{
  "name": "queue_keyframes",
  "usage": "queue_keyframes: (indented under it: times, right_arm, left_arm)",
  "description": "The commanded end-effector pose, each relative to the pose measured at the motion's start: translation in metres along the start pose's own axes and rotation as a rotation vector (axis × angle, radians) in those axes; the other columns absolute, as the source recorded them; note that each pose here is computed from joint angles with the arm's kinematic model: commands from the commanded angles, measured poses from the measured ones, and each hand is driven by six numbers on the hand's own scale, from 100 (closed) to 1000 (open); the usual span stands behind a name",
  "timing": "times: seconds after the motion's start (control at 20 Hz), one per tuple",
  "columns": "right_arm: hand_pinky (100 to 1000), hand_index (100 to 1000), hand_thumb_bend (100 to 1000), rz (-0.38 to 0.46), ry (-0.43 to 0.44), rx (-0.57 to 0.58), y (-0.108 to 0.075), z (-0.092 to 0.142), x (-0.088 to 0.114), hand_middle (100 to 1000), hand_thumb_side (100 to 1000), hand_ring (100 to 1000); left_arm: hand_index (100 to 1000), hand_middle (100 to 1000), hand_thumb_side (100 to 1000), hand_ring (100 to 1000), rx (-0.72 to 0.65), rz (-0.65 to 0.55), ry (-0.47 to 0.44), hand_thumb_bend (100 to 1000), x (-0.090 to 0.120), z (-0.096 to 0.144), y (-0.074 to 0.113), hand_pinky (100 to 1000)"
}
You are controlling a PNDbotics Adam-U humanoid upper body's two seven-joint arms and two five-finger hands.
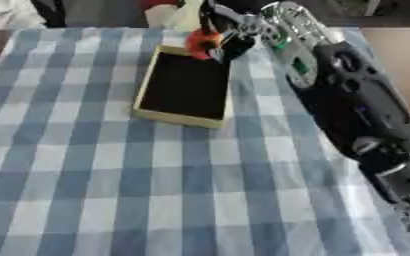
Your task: Pick up objects on the table and place them in the box.
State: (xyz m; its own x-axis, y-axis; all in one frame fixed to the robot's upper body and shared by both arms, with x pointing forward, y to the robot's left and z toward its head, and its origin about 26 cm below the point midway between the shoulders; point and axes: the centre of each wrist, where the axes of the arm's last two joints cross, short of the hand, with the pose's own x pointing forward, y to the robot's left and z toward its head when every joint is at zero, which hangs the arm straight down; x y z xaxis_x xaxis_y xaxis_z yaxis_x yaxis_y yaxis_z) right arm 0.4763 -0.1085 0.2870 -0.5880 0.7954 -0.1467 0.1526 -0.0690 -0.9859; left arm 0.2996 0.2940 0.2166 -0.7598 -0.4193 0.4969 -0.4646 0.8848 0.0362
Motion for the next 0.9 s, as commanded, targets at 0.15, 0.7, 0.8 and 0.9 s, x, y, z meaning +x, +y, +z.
queue_keyframes:
  times: [0.15, 0.7, 0.8, 0.9]
  right_arm:
    - [364, 503, 100, -0.007, 0.057, -0.013, 0.017, -0.011, 0.003, 330, 100, 481]
    - [445, 567, 100, -0.026, 0.090, -0.001, 0.055, -0.017, 0.007, 385, 100, 514]
    - [489, 609, 138, -0.014, 0.090, -0.005, 0.054, -0.017, 0.007, 420, 100, 535]
    - [537, 647, 197, 0.004, 0.092, -0.003, 0.051, -0.016, 0.006, 459, 100, 574]
  left_arm:
    - [818, 701, 658, 751, 0.004, 0.017, -0.030, 542, 0.006, -0.006, -0.001, 736]
    - [818, 700, 658, 750, 0.007, 0.027, -0.029, 540, 0.006, -0.006, -0.003, 736]
    - [818, 700, 658, 750, 0.007, 0.025, -0.027, 540, 0.006, -0.006, -0.003, 736]
    - [818, 700, 658, 750, 0.006, 0.024, -0.027, 540, 0.006, -0.006, -0.002, 736]
